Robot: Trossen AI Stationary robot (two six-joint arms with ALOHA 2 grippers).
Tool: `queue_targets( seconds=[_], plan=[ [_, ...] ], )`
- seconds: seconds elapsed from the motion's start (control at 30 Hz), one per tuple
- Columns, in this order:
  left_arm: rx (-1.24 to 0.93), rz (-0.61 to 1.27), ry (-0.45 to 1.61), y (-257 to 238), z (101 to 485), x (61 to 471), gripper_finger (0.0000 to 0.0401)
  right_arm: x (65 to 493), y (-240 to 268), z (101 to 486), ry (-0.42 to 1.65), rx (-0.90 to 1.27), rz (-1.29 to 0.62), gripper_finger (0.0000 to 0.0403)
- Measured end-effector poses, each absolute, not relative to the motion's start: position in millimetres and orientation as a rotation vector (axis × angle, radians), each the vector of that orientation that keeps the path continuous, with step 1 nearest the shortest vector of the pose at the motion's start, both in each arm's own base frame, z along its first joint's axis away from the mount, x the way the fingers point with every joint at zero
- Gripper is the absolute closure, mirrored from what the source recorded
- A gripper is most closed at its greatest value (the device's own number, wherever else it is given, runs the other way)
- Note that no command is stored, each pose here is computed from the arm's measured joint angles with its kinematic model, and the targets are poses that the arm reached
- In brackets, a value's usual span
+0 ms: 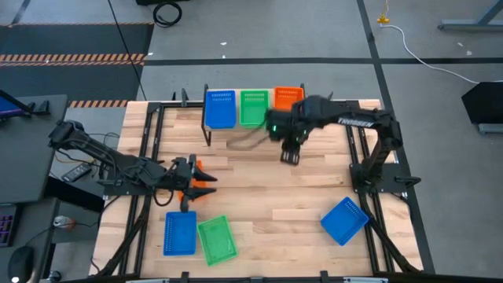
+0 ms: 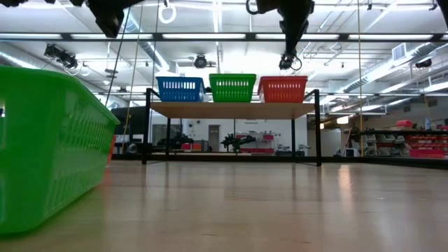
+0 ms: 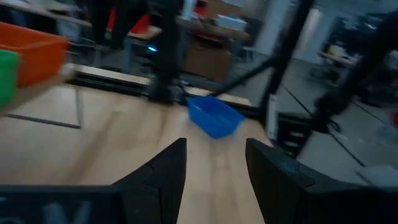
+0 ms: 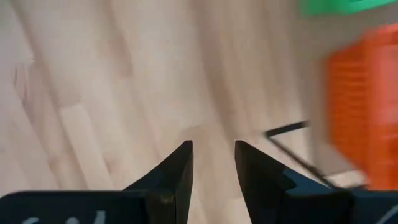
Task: Stack baskets on shelf by color
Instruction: Stack the left blue bin on top of the blue bin on the shelf
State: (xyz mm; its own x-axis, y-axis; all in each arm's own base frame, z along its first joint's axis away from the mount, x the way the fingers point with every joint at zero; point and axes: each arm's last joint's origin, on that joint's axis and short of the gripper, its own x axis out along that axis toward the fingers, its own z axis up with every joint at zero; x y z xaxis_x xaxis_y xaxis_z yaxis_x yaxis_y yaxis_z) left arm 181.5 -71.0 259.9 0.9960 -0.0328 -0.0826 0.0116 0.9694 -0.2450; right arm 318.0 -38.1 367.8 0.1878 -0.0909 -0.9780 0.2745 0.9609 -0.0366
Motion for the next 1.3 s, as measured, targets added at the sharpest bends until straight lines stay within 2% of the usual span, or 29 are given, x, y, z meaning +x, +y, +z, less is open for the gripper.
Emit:
queue_targets(
  seconds=[0.23,0.47,0.67,0.87,1.03,1.13,1.3],
  plan=[
    [-0.205,-0.025,0.223,-84.6,265.2,188.2,0.0229,332.7,20.1,317.5,1.383,0.074,-0.163,0.0277],
    [-0.182,-0.021,0.252,-97.5,275.6,200.4,0.0229,342.5,78.0,264.9,1.238,0.033,-0.063,0.0277],
    [-0.145,0.074,0.339,-111.6,271.4,213.7,0.0229,337.8,110.5,217.9,1.116,-0.043,0.04,0.0277],
    [-0.202,0.112,0.683,-126.3,270.6,219.4,0.0229,339.2,107.9,204.5,1.051,-0.117,0.05,0.0277],
    [-0.241,0.13,0.95,-144.0,288.7,216.0,0.0229,340.8,104.1,204.8,1.041,-0.135,0.03,0.0277],
    [-0.349,0.089,1.071,-161.7,296.7,214.8,0.0229,339.1,106.3,203.1,1.046,-0.139,0.038,0.0277],
    [-0.547,0.065,1.233,-197.4,287.5,209.8,0.0229,335.8,110.4,195.0,1.035,-0.182,0.079,0.0277]
  ],
)
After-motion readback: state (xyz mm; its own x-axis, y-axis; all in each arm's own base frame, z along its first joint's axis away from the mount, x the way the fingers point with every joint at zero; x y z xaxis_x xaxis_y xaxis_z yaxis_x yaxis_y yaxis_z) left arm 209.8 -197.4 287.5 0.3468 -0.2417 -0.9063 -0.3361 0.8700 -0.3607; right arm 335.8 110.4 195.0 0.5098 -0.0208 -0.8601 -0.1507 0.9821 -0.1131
